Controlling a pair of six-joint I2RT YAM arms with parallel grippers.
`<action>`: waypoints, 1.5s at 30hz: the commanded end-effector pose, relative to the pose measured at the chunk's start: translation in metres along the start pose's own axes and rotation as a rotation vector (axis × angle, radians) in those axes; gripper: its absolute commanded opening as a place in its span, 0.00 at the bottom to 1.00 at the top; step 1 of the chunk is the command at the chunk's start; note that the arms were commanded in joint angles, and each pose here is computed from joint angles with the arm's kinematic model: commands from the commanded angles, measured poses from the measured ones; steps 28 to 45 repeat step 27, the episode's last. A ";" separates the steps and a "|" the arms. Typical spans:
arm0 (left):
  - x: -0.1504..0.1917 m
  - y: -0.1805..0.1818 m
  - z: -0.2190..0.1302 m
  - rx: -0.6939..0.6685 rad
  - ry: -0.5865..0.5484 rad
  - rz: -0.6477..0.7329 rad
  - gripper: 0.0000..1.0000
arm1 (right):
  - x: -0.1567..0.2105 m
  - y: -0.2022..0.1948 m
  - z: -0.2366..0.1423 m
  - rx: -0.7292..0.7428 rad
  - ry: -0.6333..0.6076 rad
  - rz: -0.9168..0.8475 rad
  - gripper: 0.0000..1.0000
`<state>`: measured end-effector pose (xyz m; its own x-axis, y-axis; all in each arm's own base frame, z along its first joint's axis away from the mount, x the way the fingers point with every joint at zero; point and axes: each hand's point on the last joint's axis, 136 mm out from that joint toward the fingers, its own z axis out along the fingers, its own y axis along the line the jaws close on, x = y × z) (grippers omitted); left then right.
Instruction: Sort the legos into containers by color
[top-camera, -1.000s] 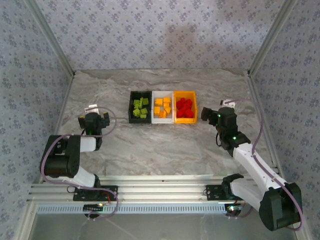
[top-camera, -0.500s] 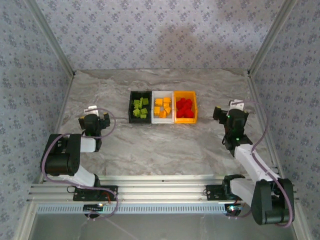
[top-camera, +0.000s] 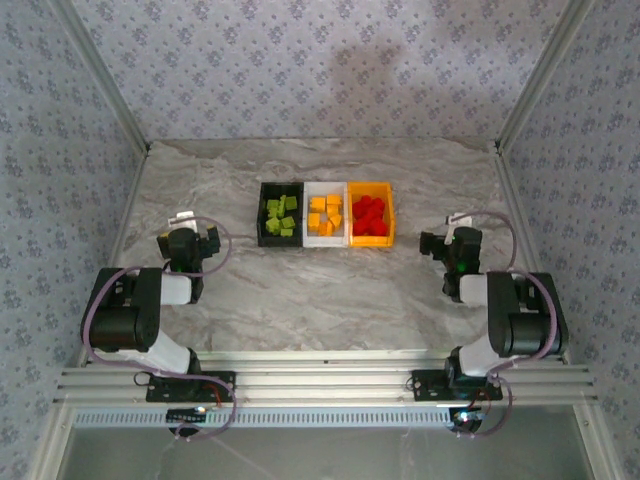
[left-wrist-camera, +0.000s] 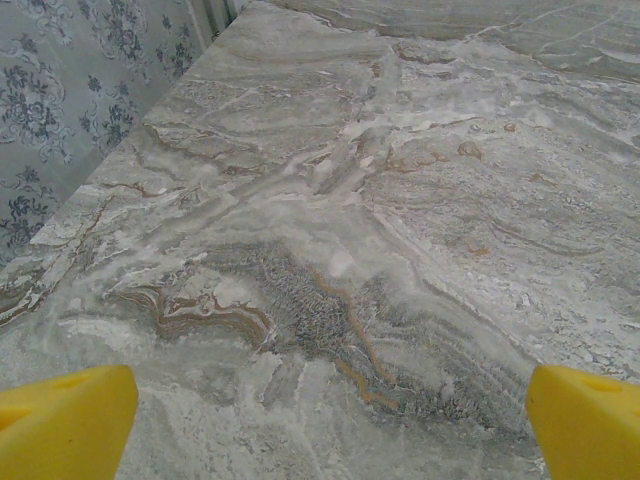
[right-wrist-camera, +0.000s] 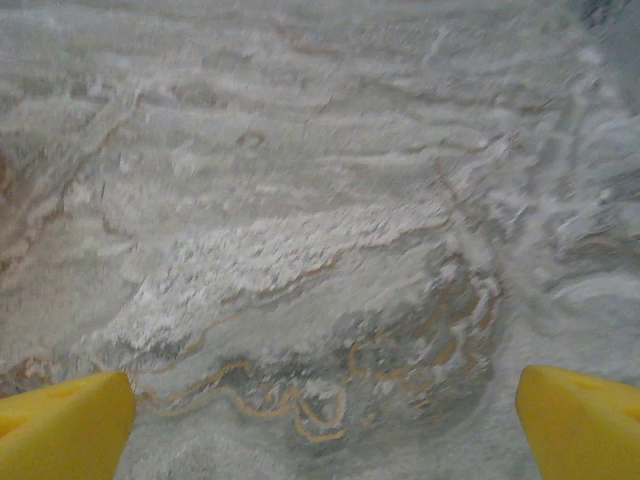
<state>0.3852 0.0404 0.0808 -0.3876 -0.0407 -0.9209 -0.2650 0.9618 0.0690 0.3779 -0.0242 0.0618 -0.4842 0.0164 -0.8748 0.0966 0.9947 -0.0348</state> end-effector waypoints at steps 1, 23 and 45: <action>-0.013 -0.003 0.000 0.022 -0.044 -0.025 1.00 | -0.026 0.007 0.000 -0.049 -0.111 -0.015 1.00; -0.013 -0.004 0.000 0.023 -0.042 -0.023 1.00 | -0.026 0.008 0.000 -0.043 -0.105 -0.021 1.00; -0.013 -0.004 -0.001 0.025 -0.043 -0.023 1.00 | -0.026 0.007 0.000 -0.041 -0.105 -0.019 1.00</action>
